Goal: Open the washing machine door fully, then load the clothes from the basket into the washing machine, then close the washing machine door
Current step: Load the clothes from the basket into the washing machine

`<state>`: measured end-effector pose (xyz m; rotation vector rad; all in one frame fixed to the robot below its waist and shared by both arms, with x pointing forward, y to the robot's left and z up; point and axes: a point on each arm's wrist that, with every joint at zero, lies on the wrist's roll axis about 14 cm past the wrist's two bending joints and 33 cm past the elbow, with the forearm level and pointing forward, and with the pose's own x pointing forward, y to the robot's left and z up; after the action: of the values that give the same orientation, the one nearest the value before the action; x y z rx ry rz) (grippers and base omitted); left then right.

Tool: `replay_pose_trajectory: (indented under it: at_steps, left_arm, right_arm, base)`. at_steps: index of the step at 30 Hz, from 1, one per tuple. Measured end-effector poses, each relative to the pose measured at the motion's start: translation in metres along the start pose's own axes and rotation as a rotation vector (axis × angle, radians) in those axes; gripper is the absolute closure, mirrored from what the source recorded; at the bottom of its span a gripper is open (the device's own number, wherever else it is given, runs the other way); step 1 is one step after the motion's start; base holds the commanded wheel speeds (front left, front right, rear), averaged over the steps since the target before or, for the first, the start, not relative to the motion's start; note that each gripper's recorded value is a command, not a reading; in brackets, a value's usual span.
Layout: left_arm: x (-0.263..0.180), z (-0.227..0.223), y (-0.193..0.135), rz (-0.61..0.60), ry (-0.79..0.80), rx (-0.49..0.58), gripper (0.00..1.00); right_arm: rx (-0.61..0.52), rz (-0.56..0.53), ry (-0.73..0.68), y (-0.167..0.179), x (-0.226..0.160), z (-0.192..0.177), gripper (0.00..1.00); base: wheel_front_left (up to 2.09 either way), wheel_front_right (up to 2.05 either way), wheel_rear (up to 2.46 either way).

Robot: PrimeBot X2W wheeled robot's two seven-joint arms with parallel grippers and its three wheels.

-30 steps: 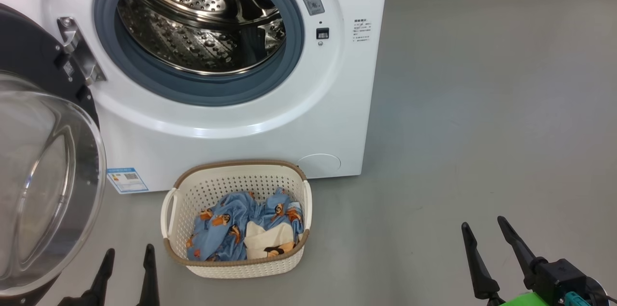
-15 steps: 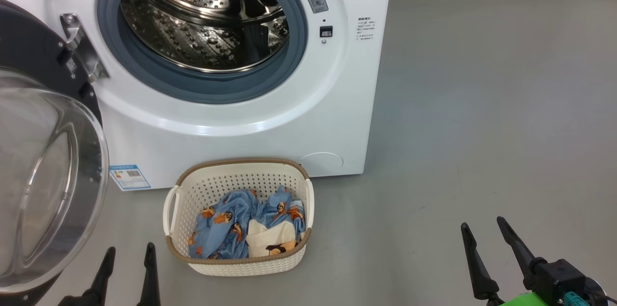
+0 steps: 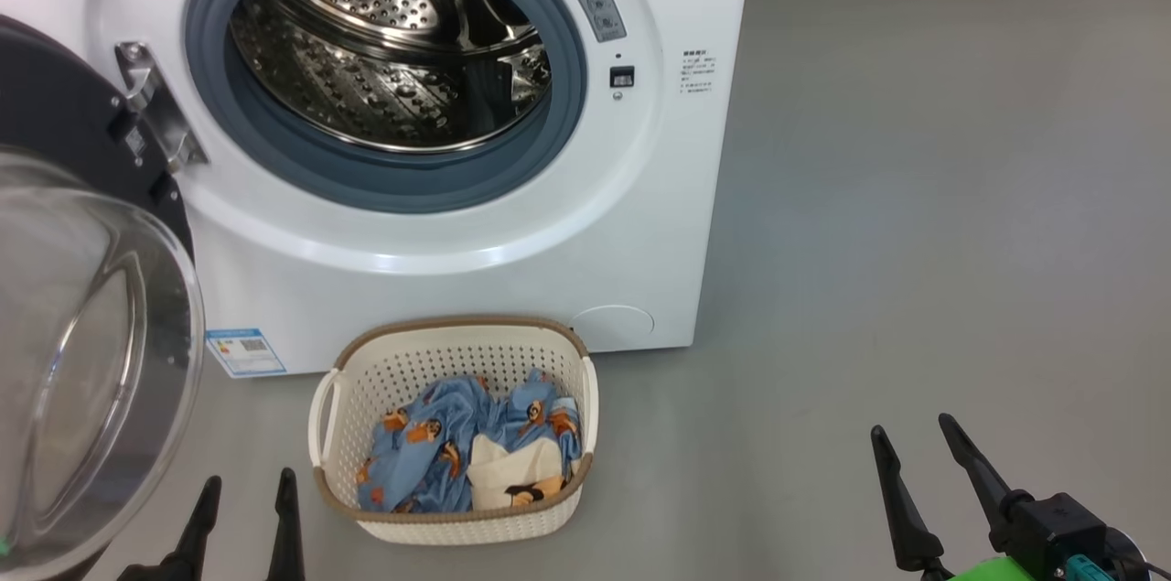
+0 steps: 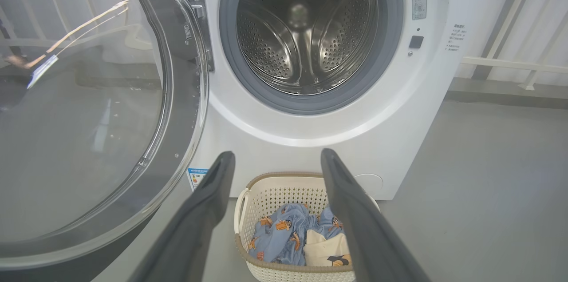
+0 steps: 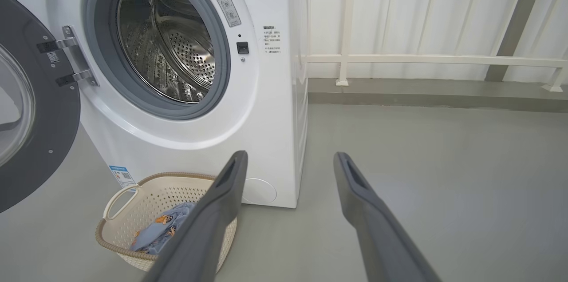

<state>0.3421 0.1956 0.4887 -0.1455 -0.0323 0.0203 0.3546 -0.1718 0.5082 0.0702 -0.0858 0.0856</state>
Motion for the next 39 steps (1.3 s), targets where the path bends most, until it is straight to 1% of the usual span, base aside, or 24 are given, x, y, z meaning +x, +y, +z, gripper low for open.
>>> replay_pose_trajectory:
  at_steps: [10, 16, 22, 39]
  left_arm:
    - [0.0, 0.006, 0.005, 0.015, -0.018, 0.002, 0.0]
    - [0.0, 0.005, 0.006, 0.02, -0.015, 0.003, 0.0]
    - [0.001, 0.003, 0.006, 0.02, -0.01, 0.003, 0.0]
    - [0.002, -0.009, -0.003, -0.011, 0.028, -0.013, 0.0]
  right_arm:
    - [0.001, 0.009, 0.004, 0.003, 0.002, -0.001, 0.0]
    - [0.002, 0.013, 0.01, 0.004, 0.003, -0.004, 0.0]
    - [0.003, 0.011, 0.016, 0.003, 0.003, -0.005, 0.0]
    - [0.005, 0.006, 0.044, 0.002, 0.004, -0.014, 0.0]
  base:
    - [1.84, -1.84, 0.0]
    - [1.17, -1.17, 0.0]
    - [0.4, -0.4, 0.0]
    - [0.0, 0.0, 0.0]
